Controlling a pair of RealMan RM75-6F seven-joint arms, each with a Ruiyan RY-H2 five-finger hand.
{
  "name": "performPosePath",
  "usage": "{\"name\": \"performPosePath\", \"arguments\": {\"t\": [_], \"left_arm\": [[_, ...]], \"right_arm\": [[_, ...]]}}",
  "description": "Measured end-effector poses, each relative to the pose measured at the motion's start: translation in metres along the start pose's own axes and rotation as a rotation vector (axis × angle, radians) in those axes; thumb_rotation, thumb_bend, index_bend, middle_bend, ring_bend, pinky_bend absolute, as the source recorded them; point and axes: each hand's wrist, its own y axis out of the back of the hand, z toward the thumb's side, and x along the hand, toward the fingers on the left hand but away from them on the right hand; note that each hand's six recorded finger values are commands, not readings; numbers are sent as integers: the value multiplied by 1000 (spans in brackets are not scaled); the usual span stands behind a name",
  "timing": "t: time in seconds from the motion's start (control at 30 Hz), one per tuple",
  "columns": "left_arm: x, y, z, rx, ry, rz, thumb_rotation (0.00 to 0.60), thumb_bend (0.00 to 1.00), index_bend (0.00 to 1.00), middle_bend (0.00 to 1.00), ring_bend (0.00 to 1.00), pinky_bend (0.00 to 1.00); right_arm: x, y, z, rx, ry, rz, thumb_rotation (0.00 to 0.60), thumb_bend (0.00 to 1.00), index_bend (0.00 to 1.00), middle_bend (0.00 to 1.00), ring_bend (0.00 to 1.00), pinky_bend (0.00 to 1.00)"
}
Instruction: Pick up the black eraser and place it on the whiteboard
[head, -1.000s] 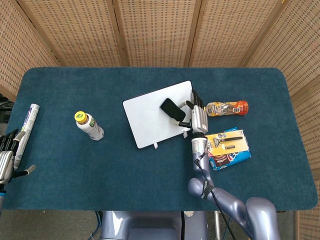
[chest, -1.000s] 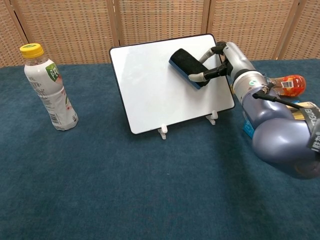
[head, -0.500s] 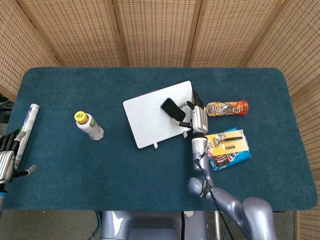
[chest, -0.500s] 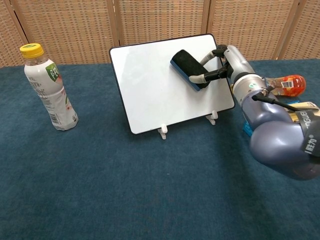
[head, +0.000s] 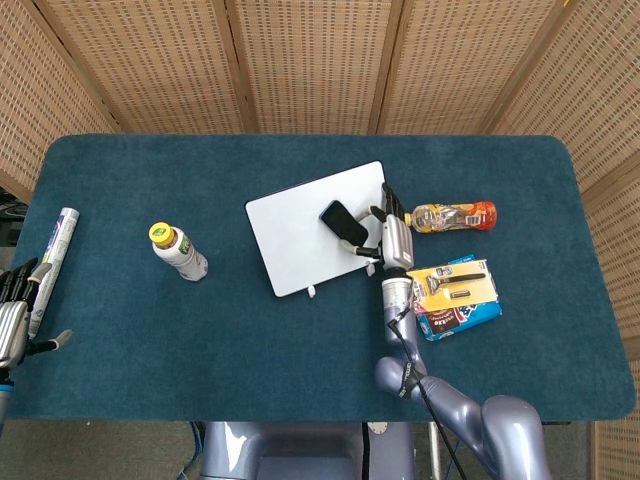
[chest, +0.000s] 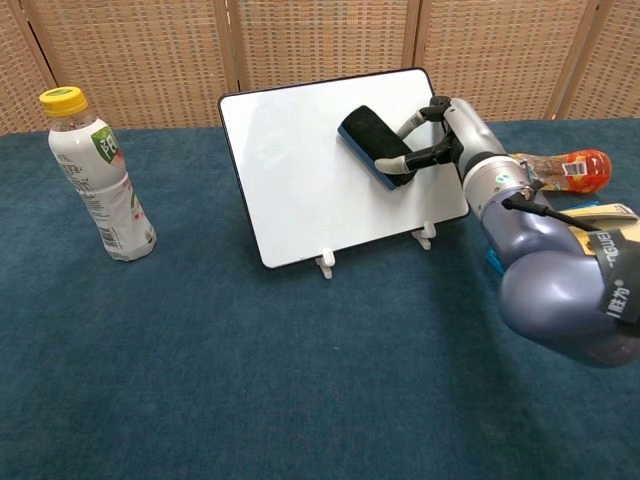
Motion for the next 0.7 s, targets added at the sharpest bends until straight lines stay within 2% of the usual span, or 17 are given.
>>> {"name": "performPosePath", "arguments": {"t": [0.27,0.7], "left_arm": [[0,-1,1,3,0,-3,600,171,0,0,0,0],[0,0,1,1,2,0,600,171,0,0,0,0]], "right_arm": [[0,1,-1,-3,4,4,600,122,540,2,0,0],[0,2,-1,-5,9,6,600,95,442,0,0,0]]}}
